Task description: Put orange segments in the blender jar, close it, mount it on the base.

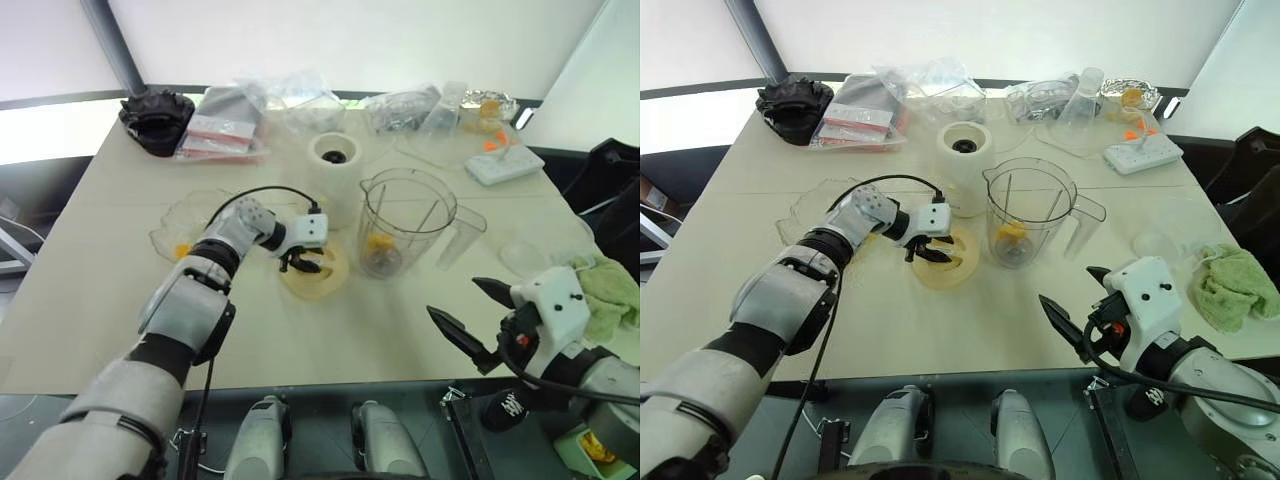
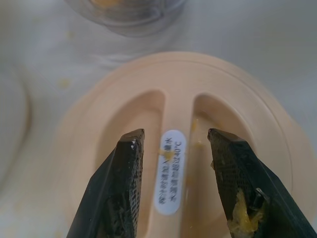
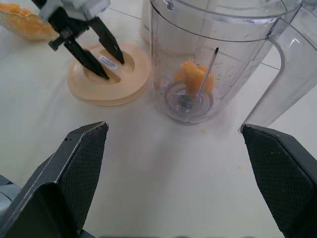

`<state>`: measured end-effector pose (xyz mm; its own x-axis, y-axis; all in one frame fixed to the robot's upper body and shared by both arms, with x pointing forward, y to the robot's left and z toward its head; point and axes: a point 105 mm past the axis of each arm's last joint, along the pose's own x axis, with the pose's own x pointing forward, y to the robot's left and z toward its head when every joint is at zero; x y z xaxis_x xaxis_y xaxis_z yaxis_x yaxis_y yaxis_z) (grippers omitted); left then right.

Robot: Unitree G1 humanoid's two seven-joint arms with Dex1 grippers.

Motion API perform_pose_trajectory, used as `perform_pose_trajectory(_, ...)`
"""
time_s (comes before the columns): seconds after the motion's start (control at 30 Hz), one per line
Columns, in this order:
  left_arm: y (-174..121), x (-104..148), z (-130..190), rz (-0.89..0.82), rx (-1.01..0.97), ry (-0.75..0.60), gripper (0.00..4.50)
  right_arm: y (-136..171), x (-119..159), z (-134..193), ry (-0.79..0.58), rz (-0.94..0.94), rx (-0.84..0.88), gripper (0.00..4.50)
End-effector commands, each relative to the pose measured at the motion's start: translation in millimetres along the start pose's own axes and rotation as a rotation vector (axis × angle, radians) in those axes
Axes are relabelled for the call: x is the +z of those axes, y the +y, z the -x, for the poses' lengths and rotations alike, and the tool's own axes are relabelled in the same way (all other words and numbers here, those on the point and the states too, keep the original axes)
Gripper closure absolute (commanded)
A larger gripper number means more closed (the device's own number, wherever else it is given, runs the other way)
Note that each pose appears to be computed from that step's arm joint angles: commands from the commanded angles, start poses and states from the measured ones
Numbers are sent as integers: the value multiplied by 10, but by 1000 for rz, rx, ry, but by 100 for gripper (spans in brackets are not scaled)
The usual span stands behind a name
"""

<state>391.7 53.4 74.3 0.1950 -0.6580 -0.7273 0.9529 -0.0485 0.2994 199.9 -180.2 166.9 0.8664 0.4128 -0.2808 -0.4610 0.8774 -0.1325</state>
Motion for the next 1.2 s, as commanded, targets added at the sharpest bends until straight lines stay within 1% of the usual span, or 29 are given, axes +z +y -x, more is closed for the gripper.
perform_pose_trajectory(0.03, 0, -92, -20, 17, 20, 51, 238, 30, 93, 27, -35, 33, 0, 0)
perform_pose_trajectory(0.2, -81, -238, -81, 109, 10, 90, 238, 9, 108, 36, -38, 41, -15, 0)
perform_pose_trajectory(0.37, -116, -284, -106, 181, 5, 94, 238, -62, 133, 3, -49, 57, -66, 0)
perform_pose_trajectory(0.47, -88, -259, -77, 194, 14, 70, 319, -111, 146, -44, -69, 44, -96, 0)
perform_pose_trajectory(0.53, -70, -250, -58, 207, 21, 58, 410, -145, 149, -80, -84, 21, -114, 0)
perform_pose_trajectory(0.57, -62, -249, -50, 212, 26, 53, 425, -162, 144, -100, -86, 15, -122, 0)
perform_pose_trajectory(0.7, -13, -212, -3, 236, 44, 15, 424, -262, 70, -220, -85, -36, -192, 0)
perform_pose_trajectory(0.87, 66, -105, 122, 260, 47, -74, 424, -463, -69, -407, -73, -139, -369, 0)
perform_pose_trajectory(1.03, 138, 1, 272, 253, 43, -157, 424, -493, -119, -588, -92, -240, -426, 0)
perform_pose_trajectory(1.2, 176, 10, 400, 223, 48, -178, 424, -571, -208, -709, -91, -314, -510, 0)
